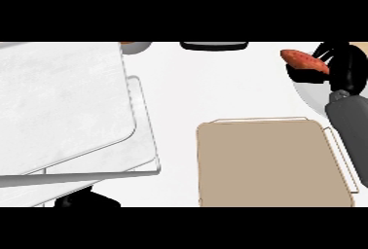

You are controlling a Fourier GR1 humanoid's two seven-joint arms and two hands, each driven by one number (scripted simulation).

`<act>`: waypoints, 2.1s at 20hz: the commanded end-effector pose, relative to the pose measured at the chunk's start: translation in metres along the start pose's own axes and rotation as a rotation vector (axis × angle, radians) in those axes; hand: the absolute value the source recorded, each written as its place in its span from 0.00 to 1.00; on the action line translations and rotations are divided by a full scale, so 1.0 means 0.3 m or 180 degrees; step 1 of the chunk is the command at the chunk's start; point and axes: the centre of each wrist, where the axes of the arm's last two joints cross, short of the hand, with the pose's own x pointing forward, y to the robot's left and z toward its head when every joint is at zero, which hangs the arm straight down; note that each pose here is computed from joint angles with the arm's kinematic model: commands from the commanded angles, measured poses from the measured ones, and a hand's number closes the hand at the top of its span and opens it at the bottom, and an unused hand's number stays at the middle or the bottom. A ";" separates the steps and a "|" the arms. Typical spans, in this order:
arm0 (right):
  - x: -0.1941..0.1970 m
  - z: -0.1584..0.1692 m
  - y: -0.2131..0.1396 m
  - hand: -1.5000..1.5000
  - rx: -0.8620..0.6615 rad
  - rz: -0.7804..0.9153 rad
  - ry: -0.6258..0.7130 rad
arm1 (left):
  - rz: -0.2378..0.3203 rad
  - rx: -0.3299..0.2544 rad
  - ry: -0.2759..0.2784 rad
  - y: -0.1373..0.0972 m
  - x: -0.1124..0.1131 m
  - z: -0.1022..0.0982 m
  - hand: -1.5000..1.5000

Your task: Pick the sweet potato from the tray and place it in the plate

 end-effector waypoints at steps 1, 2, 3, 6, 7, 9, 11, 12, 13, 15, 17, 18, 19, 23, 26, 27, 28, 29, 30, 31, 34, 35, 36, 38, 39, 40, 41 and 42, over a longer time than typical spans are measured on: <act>-0.114 -0.045 -0.066 1.00 -0.0163 0.0033 0.0247 | 0.0016 0.0370 -0.0351 0.120 0.190 -0.133 0.50; -0.170 -0.040 -0.083 1.00 -0.0111 0.0118 0.0329 | 0.0047 0.0459 -0.0355 0.080 0.172 -0.149 0.50; -0.162 -0.049 -0.100 1.00 -0.0198 0.0056 0.0308 | 0.0088 0.0443 -0.0418 0.109 0.212 -0.147 0.50; -0.264 -0.042 -0.122 1.00 -0.0189 0.0108 0.0388 | 0.0066 0.0399 -0.0396 0.093 0.202 -0.170 0.50; -0.274 -0.084 -0.179 1.00 -0.0191 0.0155 0.0423 | 0.0038 0.0383 -0.0428 0.102 0.203 -0.145 0.50; -0.341 -0.031 -0.139 1.00 -0.0027 0.0385 0.0447 | 0.0083 0.0390 -0.0381 0.140 0.222 -0.171 0.50; -0.398 -0.021 -0.154 1.00 0.0150 0.0427 0.0561 | 0.0045 0.0321 -0.0433 0.082 0.219 -0.157 0.50; -0.379 -0.076 -0.215 1.00 0.0231 0.0435 0.0555 | 0.0040 0.0336 -0.0410 0.097 0.195 -0.162 0.50; -0.408 -0.039 -0.178 1.00 0.0333 0.0609 0.0531 | 0.0052 0.0333 -0.0493 0.082 0.235 -0.169 0.50; -0.391 -0.050 -0.170 1.00 0.0521 -0.0008 0.0750 | 0.0055 0.0371 -0.0474 0.076 0.206 -0.168 0.50; -0.444 -0.019 -0.158 0.00 0.0642 -0.0059 0.0928 | -0.0034 0.0360 -0.0449 0.084 0.192 -0.152 0.50; -0.469 -0.019 -0.183 0.00 0.0736 -0.0043 0.0835 | 0.0028 0.0248 -0.0438 0.085 0.189 -0.144 0.50; -0.486 -0.019 -0.204 0.00 0.0846 -0.0004 0.0708 | 0.0008 0.0396 -0.0470 0.103 0.203 -0.170 0.50; -0.499 -0.024 -0.225 0.00 0.0575 -0.0088 0.0362 | 0.0049 0.0288 -0.0470 0.091 0.239 -0.160 0.50; -0.462 -0.053 -0.236 0.00 0.0197 -0.0403 0.0005 | -0.0001 0.0301 -0.0429 0.109 0.200 -0.144 0.50; -0.459 -0.031 -0.197 0.00 0.0194 -0.0541 -0.0116 | 0.0070 0.0320 -0.0443 0.086 0.204 -0.160 0.50; -0.405 -0.089 -0.239 0.00 0.0128 -0.0826 -0.0277 | 0.0004 0.0347 -0.0392 0.101 0.170 -0.141 0.50; -0.383 -0.103 -0.244 0.00 0.0104 -0.0947 -0.0436 | 0.0033 0.0347 -0.0408 0.051 0.197 -0.158 0.50; -0.371 -0.116 -0.253 0.00 0.0103 -0.1160 -0.0458 | 0.0038 0.0406 -0.0386 0.110 0.179 -0.147 0.50; -0.410 -0.069 -0.209 0.00 0.0058 -0.1316 -0.0453 | -0.0029 0.0426 -0.0392 0.113 0.164 -0.145 0.50; -0.417 -0.108 -0.278 0.00 -0.0002 -0.1687 -0.0246 | 0.0058 0.0401 -0.0369 0.073 0.174 -0.161 0.50; -0.421 -0.109 -0.278 0.00 0.0064 -0.1803 -0.0062 | 0.0007 0.0373 -0.0377 0.138 0.194 -0.130 0.50; -0.389 -0.147 -0.307 0.00 0.0159 -0.2012 0.0059 | 0.0027 0.0403 -0.0370 0.068 0.158 -0.168 0.50; -0.465 -0.095 -0.294 0.00 0.0419 -0.2242 0.0192 | 0.0028 0.0383 -0.0299 0.107 0.159 -0.143 0.50; -0.507 -0.089 -0.336 0.00 0.0504 -0.2265 0.0245 | 0.0015 0.0393 -0.0360 0.104 0.168 -0.131 0.50; -0.486 -0.091 -0.308 0.00 0.0540 -0.2409 0.0254 | 0.0065 0.0401 -0.0435 0.123 0.213 -0.159 0.50; -0.507 -0.089 -0.333 0.00 0.0576 -0.2496 0.0257 | 0.0029 0.0435 -0.0353 0.080 0.118 -0.126 0.50; -0.542 -0.069 -0.344 0.00 0.0615 -0.2455 0.0223 | 0.0075 0.0347 -0.0340 0.086 0.158 -0.161 0.50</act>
